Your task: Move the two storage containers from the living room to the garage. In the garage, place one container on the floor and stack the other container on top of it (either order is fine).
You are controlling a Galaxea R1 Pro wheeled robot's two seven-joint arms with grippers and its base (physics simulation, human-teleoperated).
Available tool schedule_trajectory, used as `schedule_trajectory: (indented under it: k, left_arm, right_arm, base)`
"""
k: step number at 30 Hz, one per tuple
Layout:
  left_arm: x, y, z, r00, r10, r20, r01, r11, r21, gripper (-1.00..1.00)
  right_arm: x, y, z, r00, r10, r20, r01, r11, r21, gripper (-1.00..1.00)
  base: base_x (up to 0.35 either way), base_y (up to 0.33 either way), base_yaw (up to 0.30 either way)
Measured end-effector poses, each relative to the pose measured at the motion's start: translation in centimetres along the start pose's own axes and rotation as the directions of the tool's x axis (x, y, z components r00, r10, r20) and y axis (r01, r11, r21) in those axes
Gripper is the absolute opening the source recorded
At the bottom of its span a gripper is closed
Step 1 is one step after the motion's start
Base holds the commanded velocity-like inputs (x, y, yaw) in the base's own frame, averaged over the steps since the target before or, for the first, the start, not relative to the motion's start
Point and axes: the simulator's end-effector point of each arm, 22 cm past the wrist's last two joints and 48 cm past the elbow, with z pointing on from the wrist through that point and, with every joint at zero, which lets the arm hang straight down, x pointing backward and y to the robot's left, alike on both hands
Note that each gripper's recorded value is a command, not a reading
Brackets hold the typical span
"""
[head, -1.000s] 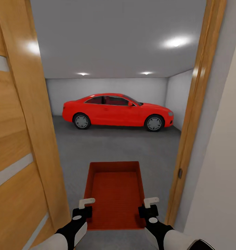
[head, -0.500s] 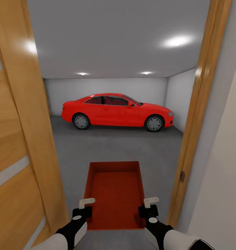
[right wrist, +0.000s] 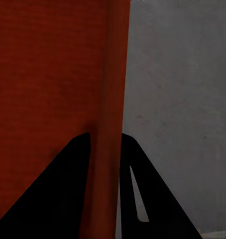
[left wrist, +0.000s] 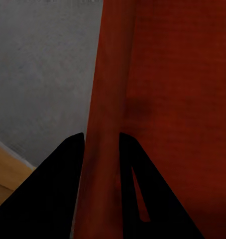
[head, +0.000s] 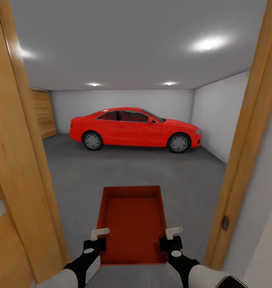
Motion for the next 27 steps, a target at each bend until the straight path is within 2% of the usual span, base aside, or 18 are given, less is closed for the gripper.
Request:
schedule_trajectory:
  k: [6,27]
  left_arm:
    - [0.00,-0.03,0.02,1.000,0.000,0.000,0.000,1.000,0.000,-1.00]
    - [0.00,-0.04,0.04,1.000,0.000,0.000,0.000,1.000,0.000,-1.00]
  right_arm:
    - [0.00,-0.02,0.04,1.000,0.000,0.000,0.000,1.000,0.000,-1.00]
    - [0.00,-0.03,0.07,1.000,0.000,0.000,0.000,1.000,0.000,-1.00]
  base:
    - [0.238,0.032,0.000]
    - [0.040,0.041,0.000]
